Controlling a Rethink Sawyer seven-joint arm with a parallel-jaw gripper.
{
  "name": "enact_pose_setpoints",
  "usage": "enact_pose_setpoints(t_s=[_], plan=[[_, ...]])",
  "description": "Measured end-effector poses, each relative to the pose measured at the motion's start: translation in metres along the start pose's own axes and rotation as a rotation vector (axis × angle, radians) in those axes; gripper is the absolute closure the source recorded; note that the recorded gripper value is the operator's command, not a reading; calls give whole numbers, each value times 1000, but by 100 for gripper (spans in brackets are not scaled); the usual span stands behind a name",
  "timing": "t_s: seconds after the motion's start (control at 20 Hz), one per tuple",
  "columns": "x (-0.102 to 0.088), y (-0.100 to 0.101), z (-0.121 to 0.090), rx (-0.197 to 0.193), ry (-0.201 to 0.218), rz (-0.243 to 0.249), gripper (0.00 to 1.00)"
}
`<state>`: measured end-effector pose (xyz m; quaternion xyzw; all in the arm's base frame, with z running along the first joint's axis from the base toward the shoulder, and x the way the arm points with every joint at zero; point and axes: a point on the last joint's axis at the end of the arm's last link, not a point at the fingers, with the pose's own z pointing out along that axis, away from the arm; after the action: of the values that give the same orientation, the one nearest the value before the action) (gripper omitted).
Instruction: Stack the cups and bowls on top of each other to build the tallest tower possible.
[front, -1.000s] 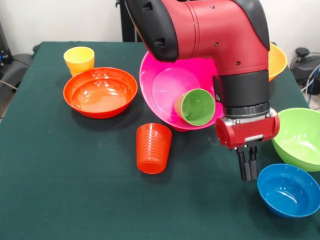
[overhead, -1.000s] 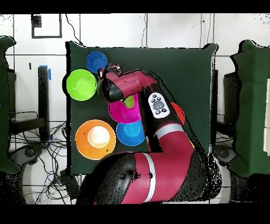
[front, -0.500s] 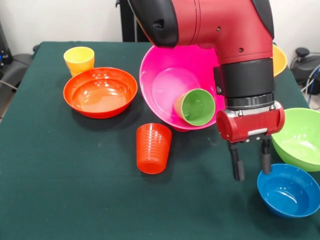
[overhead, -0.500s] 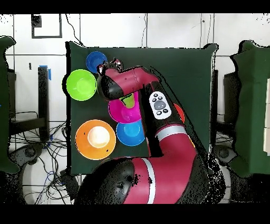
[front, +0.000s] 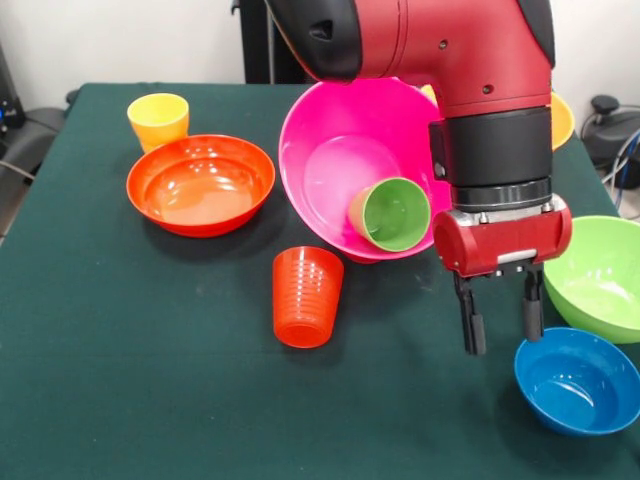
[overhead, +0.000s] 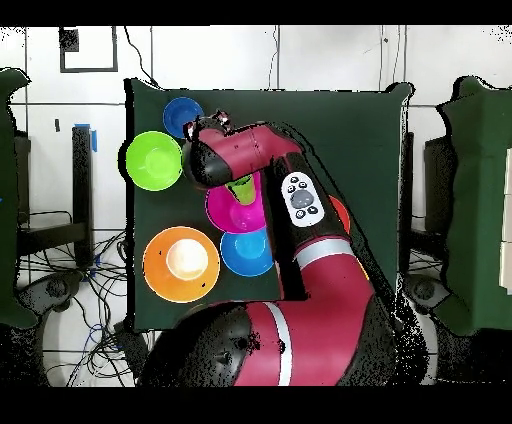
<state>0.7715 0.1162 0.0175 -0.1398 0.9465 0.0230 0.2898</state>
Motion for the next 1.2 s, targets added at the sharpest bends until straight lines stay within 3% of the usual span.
enact_pose_setpoints(t_s=[0.55,1.2], plan=[[7,29,4,-11,17,-42,0],[52,44,25,0,62,-90,0]])
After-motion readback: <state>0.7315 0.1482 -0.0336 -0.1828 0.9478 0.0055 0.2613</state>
